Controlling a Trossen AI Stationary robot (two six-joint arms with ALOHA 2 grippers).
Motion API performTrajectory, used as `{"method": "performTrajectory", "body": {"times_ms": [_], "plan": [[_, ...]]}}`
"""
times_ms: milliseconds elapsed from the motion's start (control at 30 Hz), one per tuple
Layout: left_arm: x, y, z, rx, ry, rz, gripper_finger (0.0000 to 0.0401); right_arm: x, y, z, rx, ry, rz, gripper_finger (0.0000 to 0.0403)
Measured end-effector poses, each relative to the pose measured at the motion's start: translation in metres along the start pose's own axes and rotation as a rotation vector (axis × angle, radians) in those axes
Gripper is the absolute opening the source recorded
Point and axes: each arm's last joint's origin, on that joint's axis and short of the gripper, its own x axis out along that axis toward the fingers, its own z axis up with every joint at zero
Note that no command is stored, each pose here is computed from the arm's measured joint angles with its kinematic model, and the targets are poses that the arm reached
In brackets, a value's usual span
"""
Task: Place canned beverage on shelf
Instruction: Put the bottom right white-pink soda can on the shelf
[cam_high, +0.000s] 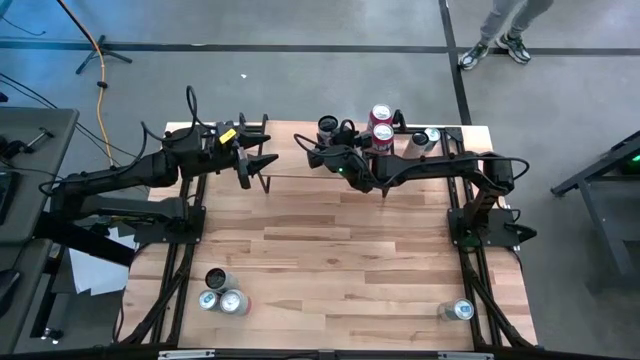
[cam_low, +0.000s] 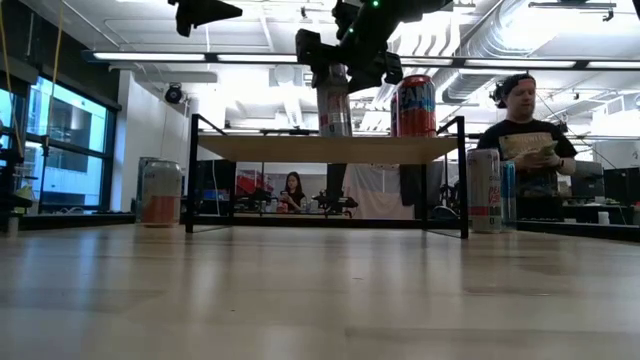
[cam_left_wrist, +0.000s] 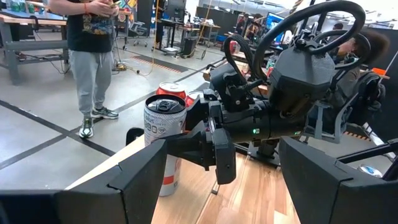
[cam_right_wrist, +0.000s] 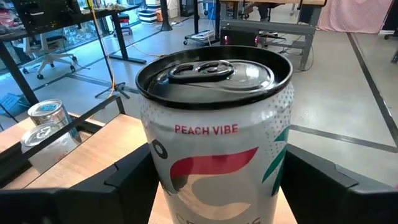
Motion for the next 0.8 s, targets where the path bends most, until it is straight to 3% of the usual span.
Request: {"method": "performTrajectory", "body": {"times_ms": [600,800], "plan": [[0.0,0.0,0.0,0.0,0.0,0.0,0.0269,0.0001,0.0006,-0.0009,0.022,0.016,0.028,0.0281],[0.0,0.0,0.0,-0.001,0.0,0.0,0.0269,-0.0005,0.0014,-0.0021,0.023,0.05,0.083,0.0321]]}}
